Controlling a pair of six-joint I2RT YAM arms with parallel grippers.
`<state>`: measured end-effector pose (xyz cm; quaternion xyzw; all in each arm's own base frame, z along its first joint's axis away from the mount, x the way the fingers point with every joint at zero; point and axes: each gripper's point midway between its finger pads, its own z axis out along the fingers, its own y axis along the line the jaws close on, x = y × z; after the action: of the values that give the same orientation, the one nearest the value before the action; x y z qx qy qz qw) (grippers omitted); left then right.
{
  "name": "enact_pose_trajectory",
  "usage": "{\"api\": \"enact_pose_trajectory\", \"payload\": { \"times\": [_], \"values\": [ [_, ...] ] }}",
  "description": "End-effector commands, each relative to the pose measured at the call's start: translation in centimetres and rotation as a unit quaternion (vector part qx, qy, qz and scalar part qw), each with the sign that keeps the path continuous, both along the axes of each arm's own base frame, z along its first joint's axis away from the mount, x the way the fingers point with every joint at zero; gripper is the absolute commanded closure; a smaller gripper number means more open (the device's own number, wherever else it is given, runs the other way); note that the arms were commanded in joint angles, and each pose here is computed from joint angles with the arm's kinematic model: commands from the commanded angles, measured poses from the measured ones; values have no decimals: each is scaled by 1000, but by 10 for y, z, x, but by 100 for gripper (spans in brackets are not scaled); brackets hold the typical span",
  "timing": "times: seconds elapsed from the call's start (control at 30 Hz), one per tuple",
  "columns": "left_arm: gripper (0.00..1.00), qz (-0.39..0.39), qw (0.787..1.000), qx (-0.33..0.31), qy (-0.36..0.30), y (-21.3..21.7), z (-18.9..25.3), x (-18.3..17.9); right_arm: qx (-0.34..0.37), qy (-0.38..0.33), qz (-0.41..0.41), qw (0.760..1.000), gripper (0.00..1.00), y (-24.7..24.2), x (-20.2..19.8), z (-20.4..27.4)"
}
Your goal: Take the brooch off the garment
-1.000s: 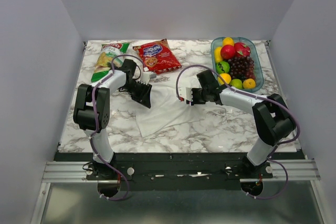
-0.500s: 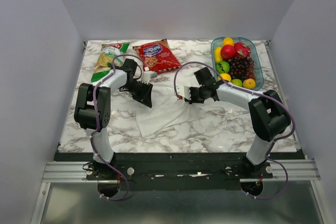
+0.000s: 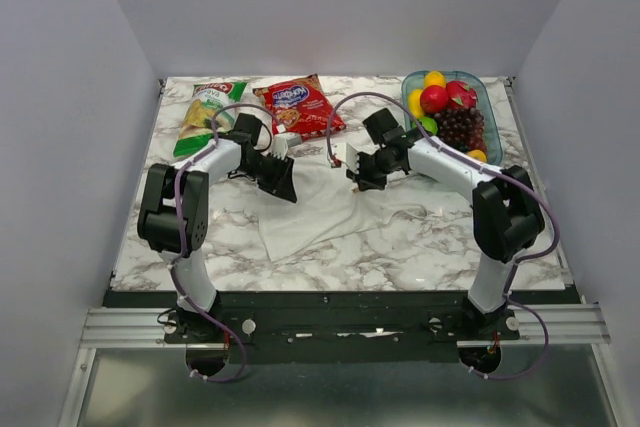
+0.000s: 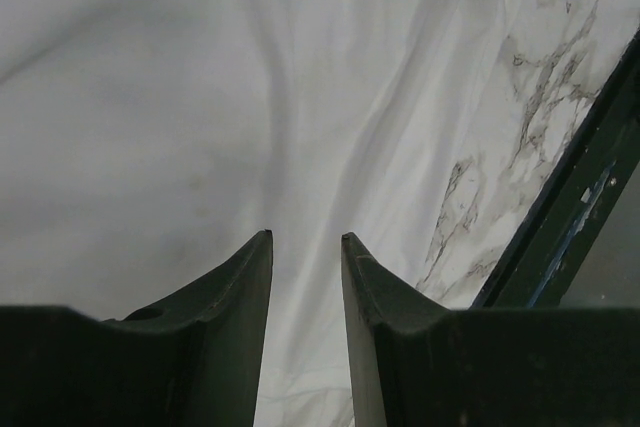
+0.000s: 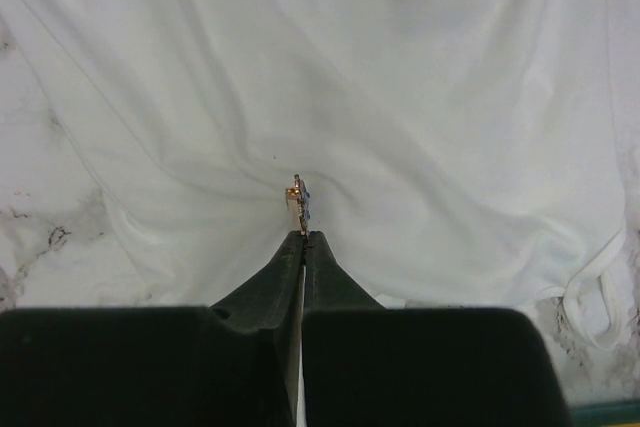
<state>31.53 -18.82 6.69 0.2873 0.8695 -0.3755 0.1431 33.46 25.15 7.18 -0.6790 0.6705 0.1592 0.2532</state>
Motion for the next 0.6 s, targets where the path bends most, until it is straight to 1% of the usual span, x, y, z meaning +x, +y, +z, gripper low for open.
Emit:
{"api": "enact_pose_trajectory", "payload": {
  "times": [0.0,0.13,0.3,0.43,0.57],
  "values": [
    [58,-9,995,-66,-78,-19,27,4,-43,85,-57,994,93,-12,-21,3],
    [58,-12,992,-83,-93,-28,29,3,-71,140,-74,985,92,-20,-38,2],
    [58,-19,990,-97,-97,-38,30,2,-73,151,-88,982,92,-20,-39,5],
    [59,-37,987,-115,-106,-52,31,1,-50,166,-112,978,92,-15,-37,7],
    [59,-66,981,-137,-119,-65,37,-5,-6,211,-136,968,92,-9,-38,13]
  ]
}}
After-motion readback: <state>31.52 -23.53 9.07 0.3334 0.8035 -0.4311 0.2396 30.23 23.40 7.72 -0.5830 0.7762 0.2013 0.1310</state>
